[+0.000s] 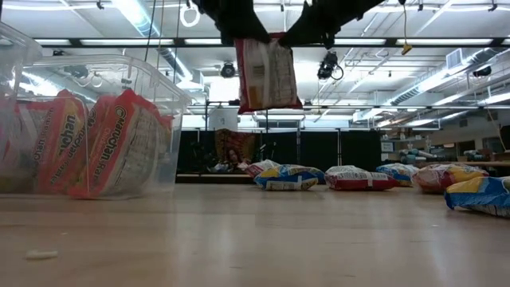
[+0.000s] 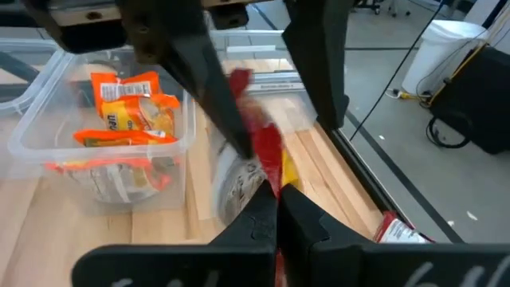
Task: Sort Maruchan noodles
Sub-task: Put the red noodle pack into the top transparent bin
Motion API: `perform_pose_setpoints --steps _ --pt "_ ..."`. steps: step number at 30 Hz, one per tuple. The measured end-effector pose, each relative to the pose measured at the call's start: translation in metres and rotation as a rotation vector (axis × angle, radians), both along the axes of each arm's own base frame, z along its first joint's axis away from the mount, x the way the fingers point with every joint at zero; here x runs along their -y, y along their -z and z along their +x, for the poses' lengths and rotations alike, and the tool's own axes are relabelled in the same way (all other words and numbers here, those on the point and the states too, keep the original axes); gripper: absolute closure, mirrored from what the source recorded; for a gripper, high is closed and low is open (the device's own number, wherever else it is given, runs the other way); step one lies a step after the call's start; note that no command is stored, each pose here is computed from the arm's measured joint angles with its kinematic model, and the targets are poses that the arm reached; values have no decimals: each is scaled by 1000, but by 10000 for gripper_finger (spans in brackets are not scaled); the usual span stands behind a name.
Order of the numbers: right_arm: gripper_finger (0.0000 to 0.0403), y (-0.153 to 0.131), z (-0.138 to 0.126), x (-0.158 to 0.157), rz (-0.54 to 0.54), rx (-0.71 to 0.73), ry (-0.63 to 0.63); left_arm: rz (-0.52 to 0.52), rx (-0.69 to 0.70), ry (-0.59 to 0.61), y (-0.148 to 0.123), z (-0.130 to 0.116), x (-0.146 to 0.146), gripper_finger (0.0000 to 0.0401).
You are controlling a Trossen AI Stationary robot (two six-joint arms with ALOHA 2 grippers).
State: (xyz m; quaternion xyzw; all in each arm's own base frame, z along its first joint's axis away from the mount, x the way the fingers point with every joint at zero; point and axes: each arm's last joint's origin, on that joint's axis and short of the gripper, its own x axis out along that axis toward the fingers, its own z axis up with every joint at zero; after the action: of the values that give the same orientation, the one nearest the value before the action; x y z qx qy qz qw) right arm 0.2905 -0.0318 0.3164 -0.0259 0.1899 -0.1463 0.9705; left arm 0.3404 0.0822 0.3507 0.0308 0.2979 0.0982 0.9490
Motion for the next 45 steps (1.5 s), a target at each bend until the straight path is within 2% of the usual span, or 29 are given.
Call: perform_pose_setpoints --steps 3,6,12,15,16,21,24,29,33,36,38,40,41,45 --pt "398 -1 0 0 1 9 3 -18 0 -3 0 -1 -3 174" --pt "398 -3 1 1 1 31 5 -46 -7 21 1 -1 -2 209" --pt "392 -5 2 1 1 63 7 -41 -9 38 1 -1 -1 317" --pt "375 -5 2 1 -1 62 10 -28 -14 48 2 -1 -1 377" --pt "366 -5 2 1 -2 62 10 -28 -14 49 2 -1 -1 386" --pt "305 -10 2 1 -39 89 21 13 -26 67 -2 -6 -2 390" --pt "266 -21 -7 1 -102 113 57 52 -99 84 -5 -20 -3 391" --pt "226 -40 -25 -5 -105 175 45 142 -297 17 -20 -72 -6 392" --pt "219 -42 -33 -12 -89 155 -11 216 -321 -29 -42 -116 -6 392" --pt "218 -38 -34 -16 -81 117 -23 338 -398 -5 -55 -152 -3 392" --pt "219 -35 -34 -17 -59 89 -23 389 -485 -99 -57 -171 -5 392" --pt "220 -29 -32 -18 -35 52 -21 368 -535 -221 -57 -183 -11 392" --pt "221 -25 -31 -19 -26 28 -22 347 -572 -243 -55 -189 -14 393" --pt "221 -13 -26 -22 -16 -10 -30 251 -621 -227 -49 -197 -22 393"
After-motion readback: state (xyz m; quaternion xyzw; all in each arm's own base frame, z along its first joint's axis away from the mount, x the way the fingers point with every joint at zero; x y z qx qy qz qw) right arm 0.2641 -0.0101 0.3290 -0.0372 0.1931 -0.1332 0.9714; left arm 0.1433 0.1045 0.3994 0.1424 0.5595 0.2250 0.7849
